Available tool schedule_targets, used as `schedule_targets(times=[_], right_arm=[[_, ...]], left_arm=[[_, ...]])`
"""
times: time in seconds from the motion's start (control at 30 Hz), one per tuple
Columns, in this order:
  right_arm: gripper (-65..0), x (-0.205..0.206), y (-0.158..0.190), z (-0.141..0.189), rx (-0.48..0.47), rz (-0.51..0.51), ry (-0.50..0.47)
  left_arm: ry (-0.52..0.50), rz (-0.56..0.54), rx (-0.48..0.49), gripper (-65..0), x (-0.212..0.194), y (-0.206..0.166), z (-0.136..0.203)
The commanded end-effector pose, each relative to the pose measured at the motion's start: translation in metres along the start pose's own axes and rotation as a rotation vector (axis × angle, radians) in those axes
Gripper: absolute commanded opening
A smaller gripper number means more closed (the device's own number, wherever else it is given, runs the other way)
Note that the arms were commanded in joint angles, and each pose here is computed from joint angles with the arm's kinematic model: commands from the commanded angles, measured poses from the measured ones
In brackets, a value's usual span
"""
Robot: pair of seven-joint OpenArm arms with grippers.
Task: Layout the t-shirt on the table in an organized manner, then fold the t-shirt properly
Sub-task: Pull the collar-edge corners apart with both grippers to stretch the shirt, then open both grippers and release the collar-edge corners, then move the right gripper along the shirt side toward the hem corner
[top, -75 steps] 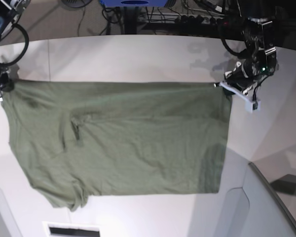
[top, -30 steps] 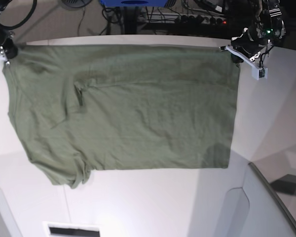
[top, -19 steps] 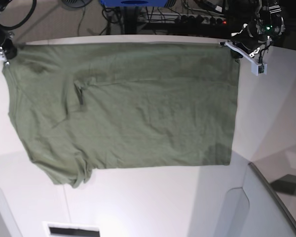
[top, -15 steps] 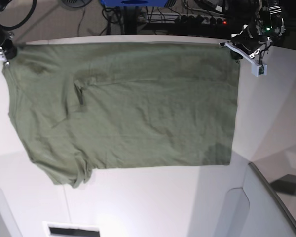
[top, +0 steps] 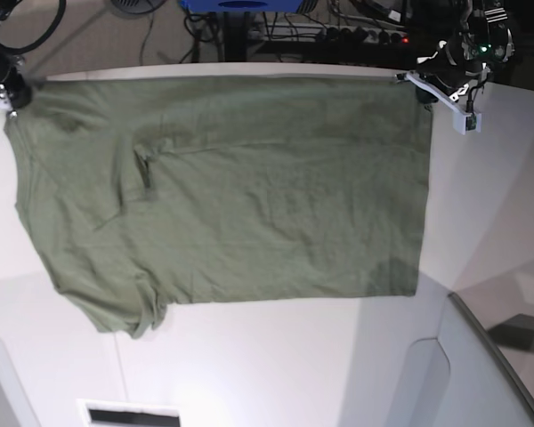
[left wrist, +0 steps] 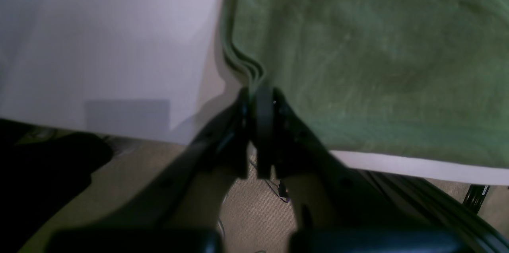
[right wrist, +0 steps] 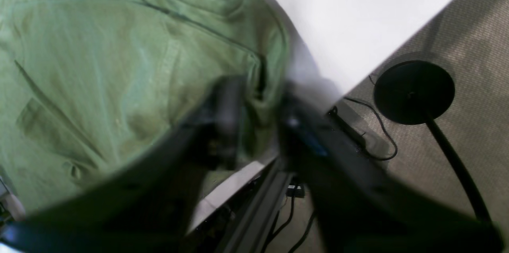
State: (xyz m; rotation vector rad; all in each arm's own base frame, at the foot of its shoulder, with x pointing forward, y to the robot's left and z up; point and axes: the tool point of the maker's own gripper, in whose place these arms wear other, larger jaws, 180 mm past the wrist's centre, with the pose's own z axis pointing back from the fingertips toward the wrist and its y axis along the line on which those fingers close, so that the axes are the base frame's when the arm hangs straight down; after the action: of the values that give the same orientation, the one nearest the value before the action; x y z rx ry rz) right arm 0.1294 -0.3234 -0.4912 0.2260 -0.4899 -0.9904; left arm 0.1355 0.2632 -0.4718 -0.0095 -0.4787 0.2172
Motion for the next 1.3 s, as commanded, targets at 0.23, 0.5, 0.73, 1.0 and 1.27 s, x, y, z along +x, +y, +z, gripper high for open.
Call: schedule_targets(times=[0.23, 0.5, 0.73, 1.0, 1.27], right_arm=[[-32.9, 0.016, 0.001, 0.006, 0.003, 0.021, -0.042], [-32.3, 0.023, 0.001, 0.01, 0.001, 0.026, -0.064], [-30.6, 0.093, 0.007, 0.05, -0.081, 0.166, -0.256], [-23.4, 0.157, 0.112, -0.007, 0.053, 0.548, -0.206], [-23.7, 0.166, 0.155, -0.079, 0.055, 0.697, -0.164]], left_arm=[[-0.045, 0.021, 0.055, -25.8, 0.013, 0.024, 0.01], [-0.133, 0.124, 0.206, -15.5, 0.034, 0.089, 0.035], [-0.269, 0.165, 0.287, -15.5, 0.085, 0.129, 0.057], [-0.339, -0.072, 0.077, -15.6, 0.157, 0.055, 0.031], [-0.325, -0.166, -0.023, -15.6, 0.164, 0.01, 0.016]])
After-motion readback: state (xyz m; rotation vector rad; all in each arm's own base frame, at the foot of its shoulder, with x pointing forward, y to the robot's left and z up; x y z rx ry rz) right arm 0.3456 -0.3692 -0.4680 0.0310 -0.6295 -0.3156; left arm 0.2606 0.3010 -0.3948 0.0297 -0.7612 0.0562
